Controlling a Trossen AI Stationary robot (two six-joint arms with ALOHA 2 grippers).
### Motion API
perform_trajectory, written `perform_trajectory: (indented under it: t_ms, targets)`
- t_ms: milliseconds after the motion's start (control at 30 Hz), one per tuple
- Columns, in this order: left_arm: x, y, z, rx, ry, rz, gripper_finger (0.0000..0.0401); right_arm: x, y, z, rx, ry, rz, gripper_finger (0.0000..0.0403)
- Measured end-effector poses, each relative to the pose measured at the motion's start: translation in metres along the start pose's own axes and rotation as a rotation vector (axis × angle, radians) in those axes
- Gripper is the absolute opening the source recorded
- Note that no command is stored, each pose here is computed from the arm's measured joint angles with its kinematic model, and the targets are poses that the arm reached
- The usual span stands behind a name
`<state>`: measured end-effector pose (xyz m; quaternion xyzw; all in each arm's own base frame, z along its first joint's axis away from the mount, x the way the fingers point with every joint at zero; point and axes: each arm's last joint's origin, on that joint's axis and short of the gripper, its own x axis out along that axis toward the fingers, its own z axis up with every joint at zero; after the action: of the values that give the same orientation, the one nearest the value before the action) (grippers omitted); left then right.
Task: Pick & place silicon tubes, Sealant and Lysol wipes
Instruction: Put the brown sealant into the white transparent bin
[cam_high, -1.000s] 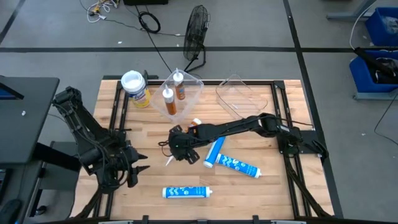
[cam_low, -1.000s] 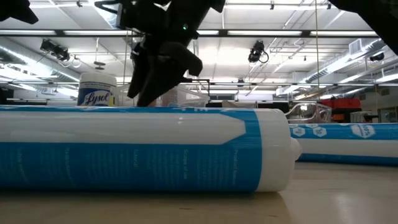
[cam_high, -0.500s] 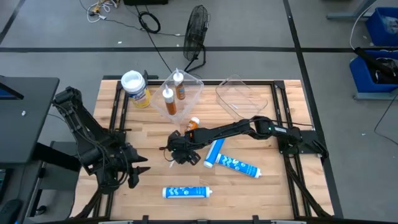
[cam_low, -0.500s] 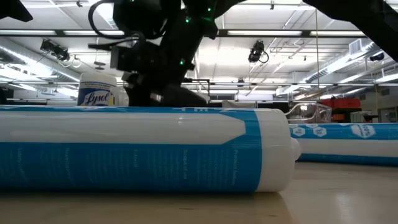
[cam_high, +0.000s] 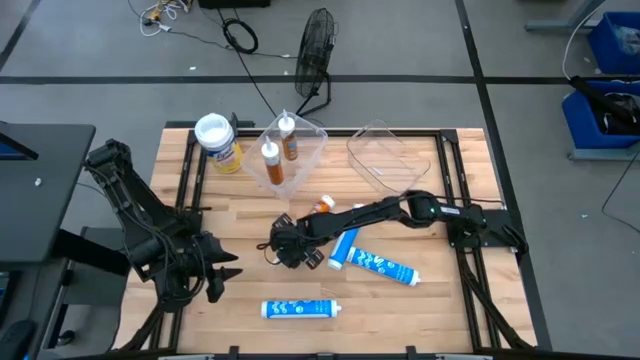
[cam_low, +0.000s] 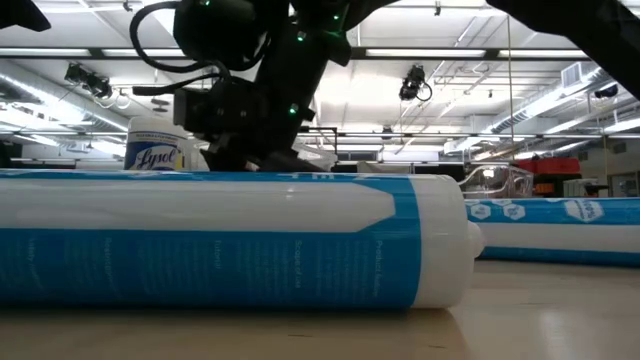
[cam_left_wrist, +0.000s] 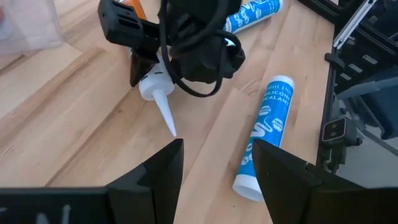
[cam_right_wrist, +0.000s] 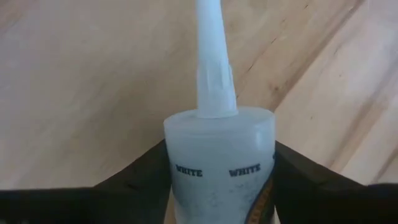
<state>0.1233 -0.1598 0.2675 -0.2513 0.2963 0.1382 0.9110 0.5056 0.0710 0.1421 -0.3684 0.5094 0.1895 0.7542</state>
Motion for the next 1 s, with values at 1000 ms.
perform_trajectory:
  t_ms: [1000]
  targets:
    - [0.008,0.001,0.01,0.11,-0.08,0.046,0.0195,-0.173,-0.037,0.027,0.613,-0.297,-0.066,0.0211]
